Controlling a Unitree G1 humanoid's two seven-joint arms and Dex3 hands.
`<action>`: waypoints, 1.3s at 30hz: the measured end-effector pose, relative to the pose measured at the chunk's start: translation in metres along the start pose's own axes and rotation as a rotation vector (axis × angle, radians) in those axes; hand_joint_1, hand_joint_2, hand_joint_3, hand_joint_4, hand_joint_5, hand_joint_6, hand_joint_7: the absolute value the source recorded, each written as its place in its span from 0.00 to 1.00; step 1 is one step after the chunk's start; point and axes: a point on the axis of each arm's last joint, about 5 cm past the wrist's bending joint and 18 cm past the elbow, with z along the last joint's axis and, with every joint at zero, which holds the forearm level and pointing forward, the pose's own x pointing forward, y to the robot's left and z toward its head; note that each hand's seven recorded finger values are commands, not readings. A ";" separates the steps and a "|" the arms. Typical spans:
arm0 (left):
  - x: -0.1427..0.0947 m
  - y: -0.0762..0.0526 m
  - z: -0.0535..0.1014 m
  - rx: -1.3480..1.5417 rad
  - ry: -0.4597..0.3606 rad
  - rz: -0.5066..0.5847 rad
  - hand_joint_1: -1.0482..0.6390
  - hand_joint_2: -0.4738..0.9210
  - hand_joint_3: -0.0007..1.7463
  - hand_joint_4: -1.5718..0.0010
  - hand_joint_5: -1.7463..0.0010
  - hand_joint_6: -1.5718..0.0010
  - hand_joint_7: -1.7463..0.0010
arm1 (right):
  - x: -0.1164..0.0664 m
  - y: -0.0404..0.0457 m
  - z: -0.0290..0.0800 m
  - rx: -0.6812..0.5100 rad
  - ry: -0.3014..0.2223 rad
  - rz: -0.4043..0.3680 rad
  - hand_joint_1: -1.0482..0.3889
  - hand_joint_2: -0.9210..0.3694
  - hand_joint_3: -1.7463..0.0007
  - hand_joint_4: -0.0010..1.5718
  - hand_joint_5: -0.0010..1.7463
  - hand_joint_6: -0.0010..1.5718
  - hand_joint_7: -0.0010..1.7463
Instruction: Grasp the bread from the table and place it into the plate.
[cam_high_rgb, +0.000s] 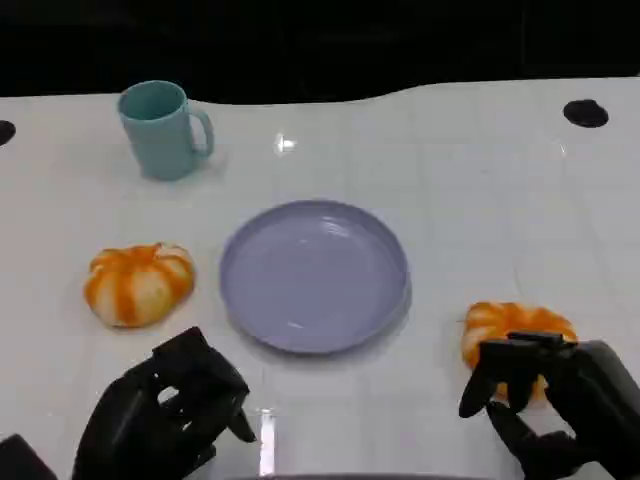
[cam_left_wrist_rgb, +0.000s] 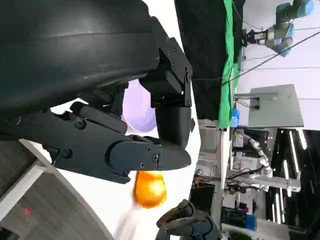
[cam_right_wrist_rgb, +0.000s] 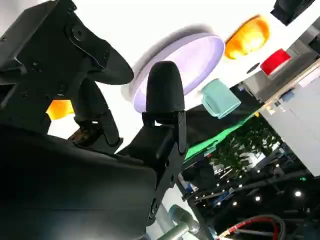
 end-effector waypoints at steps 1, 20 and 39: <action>0.000 0.000 0.000 0.000 0.000 0.000 0.28 1.00 0.17 0.58 0.00 0.60 0.20 | 0.000 0.0000 0.000 0.000 0.000 0.000 0.69 0.62 0.15 0.55 0.98 0.56 0.74; 0.001 0.000 0.000 -0.003 0.002 -0.001 0.29 1.00 0.17 0.59 0.00 0.61 0.19 | 0.002 -0.0003 0.000 -0.009 -0.009 0.004 0.70 0.59 0.18 0.54 0.97 0.56 0.70; 0.003 0.001 0.001 -0.004 0.000 -0.001 0.29 1.00 0.17 0.60 0.00 0.62 0.18 | 0.014 -0.0434 0.024 -0.274 0.011 0.151 0.48 0.14 0.92 0.28 0.35 0.41 0.05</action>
